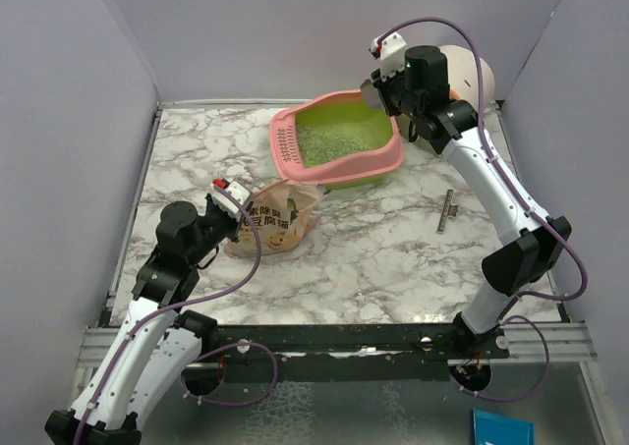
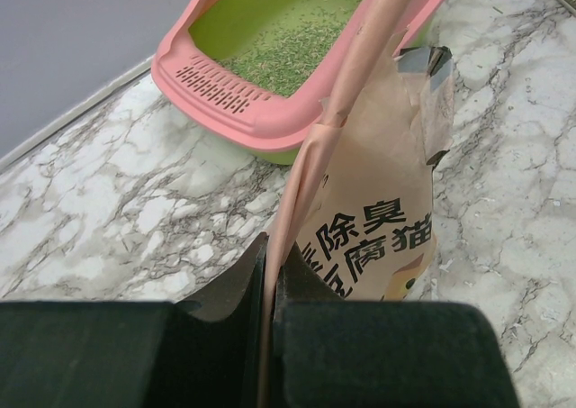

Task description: Fill the litter box with clean litter

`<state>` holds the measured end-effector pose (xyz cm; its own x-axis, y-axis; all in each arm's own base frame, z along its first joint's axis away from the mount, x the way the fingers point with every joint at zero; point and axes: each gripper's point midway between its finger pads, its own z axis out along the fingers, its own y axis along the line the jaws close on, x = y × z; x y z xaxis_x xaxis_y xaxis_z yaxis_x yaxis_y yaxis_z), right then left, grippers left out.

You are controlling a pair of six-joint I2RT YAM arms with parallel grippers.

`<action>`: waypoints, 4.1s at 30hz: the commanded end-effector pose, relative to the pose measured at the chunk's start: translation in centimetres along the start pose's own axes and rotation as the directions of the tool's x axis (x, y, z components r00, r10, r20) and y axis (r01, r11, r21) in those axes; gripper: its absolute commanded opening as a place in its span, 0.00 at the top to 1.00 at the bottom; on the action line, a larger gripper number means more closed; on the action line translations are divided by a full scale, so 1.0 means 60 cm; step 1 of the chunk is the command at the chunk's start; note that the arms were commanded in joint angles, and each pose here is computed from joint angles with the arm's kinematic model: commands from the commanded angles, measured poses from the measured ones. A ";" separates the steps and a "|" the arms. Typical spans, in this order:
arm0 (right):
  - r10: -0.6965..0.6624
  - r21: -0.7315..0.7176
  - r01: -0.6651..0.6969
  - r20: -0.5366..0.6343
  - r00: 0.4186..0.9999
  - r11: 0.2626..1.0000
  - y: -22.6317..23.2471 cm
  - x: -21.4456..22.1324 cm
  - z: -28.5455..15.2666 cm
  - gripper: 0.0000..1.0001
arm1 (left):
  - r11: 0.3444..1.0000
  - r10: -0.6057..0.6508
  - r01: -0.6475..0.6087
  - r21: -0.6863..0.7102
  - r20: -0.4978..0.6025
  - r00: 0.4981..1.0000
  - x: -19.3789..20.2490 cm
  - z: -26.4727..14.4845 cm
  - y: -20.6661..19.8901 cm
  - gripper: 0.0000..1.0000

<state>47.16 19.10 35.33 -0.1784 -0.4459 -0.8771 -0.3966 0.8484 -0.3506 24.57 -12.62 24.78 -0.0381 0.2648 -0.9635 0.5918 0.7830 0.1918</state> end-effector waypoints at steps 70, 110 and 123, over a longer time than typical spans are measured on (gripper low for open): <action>0.104 -0.533 -0.278 -0.333 0.937 0.799 0.361 0.058 -0.104 0.99 | 0.993 -0.013 -0.005 0.119 0.144 0.989 -0.108 -0.004 -0.022 1.00; -0.094 -0.611 -0.322 -0.549 0.831 0.723 0.574 0.294 -0.069 0.99 | 0.991 0.005 -0.017 0.133 0.090 0.996 -0.064 0.012 -0.027 1.00; 0.075 -0.685 -0.494 -0.544 0.836 0.536 0.604 0.217 -0.092 0.99 | 0.994 0.017 -0.025 0.109 0.072 0.997 -0.051 0.007 -0.022 1.00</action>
<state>28.85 41.53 17.03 -0.5625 -0.4341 -0.7037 -0.7907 0.5312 0.3043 24.45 -13.82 24.45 -0.0926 0.2829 -0.9547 0.6580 0.7370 0.1546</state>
